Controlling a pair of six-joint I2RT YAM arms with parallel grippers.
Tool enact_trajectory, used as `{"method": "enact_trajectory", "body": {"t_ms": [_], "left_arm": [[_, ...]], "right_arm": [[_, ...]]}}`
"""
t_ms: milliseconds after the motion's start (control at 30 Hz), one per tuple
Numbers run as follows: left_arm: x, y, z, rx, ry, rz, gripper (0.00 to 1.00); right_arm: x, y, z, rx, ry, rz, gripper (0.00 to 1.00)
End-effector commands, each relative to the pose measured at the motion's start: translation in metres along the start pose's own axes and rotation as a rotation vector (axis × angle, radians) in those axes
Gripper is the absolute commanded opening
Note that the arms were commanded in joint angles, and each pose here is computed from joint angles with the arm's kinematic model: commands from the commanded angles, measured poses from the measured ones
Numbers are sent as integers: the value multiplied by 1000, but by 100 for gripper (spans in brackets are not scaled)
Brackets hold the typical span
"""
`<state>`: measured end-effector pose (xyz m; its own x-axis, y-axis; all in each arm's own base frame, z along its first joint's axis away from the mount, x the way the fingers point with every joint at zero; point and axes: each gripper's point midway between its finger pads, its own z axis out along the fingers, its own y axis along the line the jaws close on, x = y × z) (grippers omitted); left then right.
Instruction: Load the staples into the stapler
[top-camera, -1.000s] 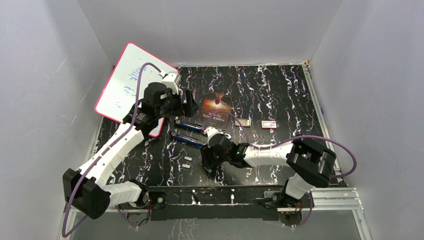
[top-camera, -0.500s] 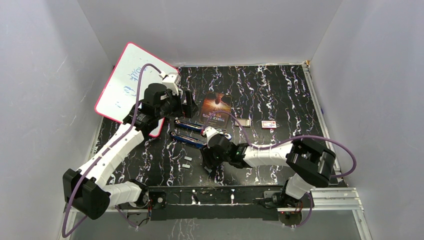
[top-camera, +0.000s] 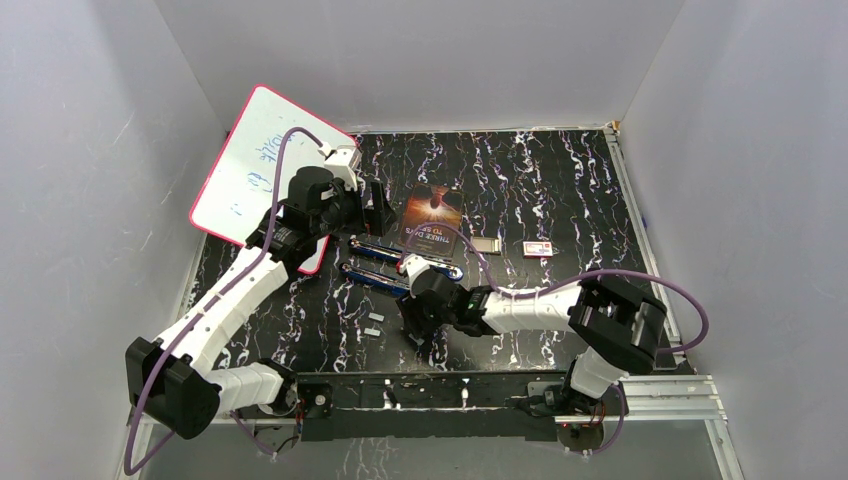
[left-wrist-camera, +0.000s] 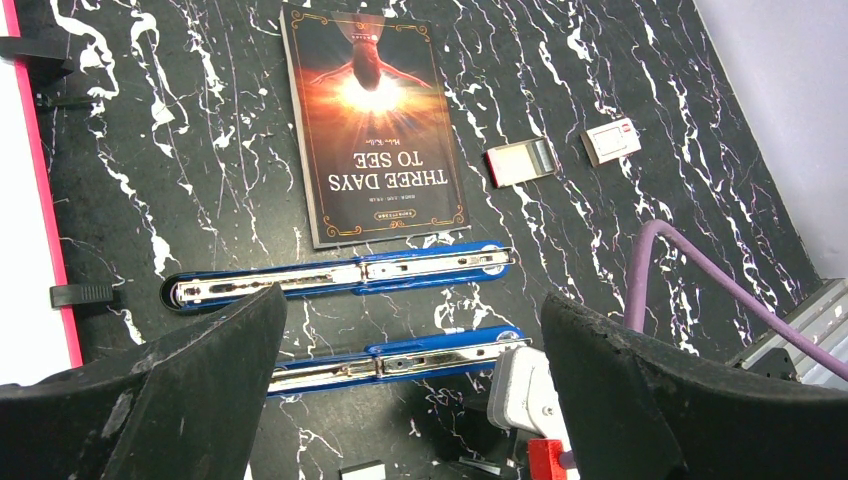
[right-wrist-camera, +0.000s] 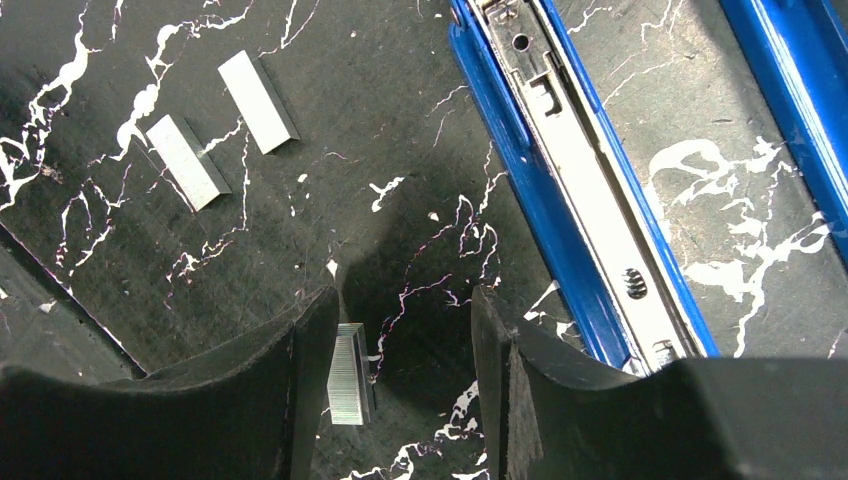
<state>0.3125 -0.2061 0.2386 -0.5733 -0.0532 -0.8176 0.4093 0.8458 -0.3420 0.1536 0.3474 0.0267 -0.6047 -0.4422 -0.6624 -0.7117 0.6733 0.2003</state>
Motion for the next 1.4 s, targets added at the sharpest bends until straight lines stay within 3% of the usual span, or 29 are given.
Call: {"method": "enact_trajectory", "body": {"t_ms": [0,967,1367], "left_arm": [[-8,-3,-7,15,-35,14,98],[-2,-2,-5,19,-25,7,98],[-4,-4,-8,22,-32,5,98]], "right_arm": [[44,-13,-1,44,150,-24,60],[84,-18,-28,50,231,4,60],[42,8,-8,-14,134,59,62]]}}
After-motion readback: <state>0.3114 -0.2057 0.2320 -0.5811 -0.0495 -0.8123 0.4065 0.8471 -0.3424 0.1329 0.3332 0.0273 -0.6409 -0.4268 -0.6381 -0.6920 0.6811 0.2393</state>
